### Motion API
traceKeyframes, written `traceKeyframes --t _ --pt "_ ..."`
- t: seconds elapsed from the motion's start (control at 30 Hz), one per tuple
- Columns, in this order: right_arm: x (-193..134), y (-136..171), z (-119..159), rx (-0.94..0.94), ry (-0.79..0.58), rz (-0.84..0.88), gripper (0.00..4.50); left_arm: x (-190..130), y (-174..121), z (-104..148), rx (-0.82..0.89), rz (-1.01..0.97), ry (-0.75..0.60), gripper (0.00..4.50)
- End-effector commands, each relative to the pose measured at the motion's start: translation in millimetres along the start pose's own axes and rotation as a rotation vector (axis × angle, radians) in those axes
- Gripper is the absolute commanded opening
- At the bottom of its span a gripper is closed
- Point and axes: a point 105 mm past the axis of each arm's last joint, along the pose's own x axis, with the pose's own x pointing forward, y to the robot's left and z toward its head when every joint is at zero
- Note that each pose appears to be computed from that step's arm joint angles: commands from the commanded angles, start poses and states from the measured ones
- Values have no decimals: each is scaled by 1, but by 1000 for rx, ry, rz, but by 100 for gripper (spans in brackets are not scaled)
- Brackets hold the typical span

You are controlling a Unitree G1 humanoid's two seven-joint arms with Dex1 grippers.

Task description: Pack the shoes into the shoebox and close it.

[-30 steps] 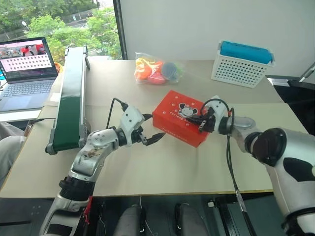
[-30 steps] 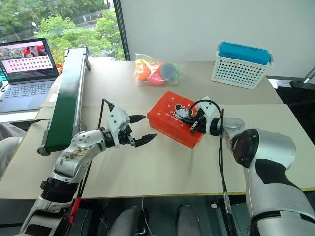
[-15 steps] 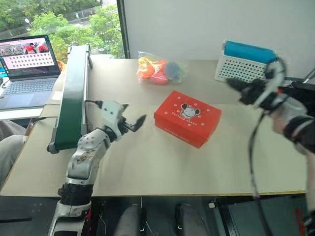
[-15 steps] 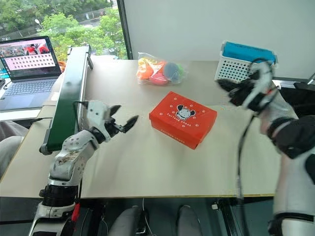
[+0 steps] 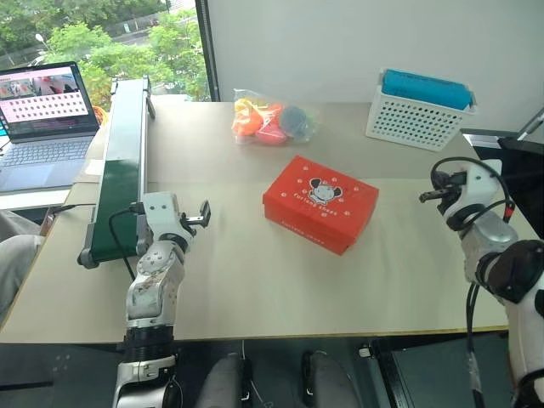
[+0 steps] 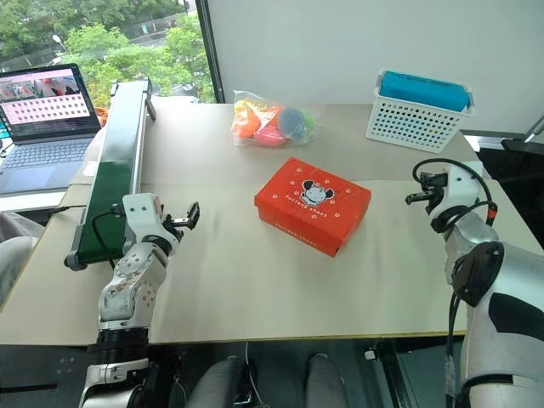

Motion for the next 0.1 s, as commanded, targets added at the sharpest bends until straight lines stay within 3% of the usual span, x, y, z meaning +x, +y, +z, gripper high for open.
traceKeyframes --t 0.03,0.1 --pt "-5 -6 -2 -3 -10 -51 4 -1 1 13 13 -4 -56 450" --pt "-7 -7 -4 -9 -3 -58 4 -2 -6 14 36 -56 -61 450"
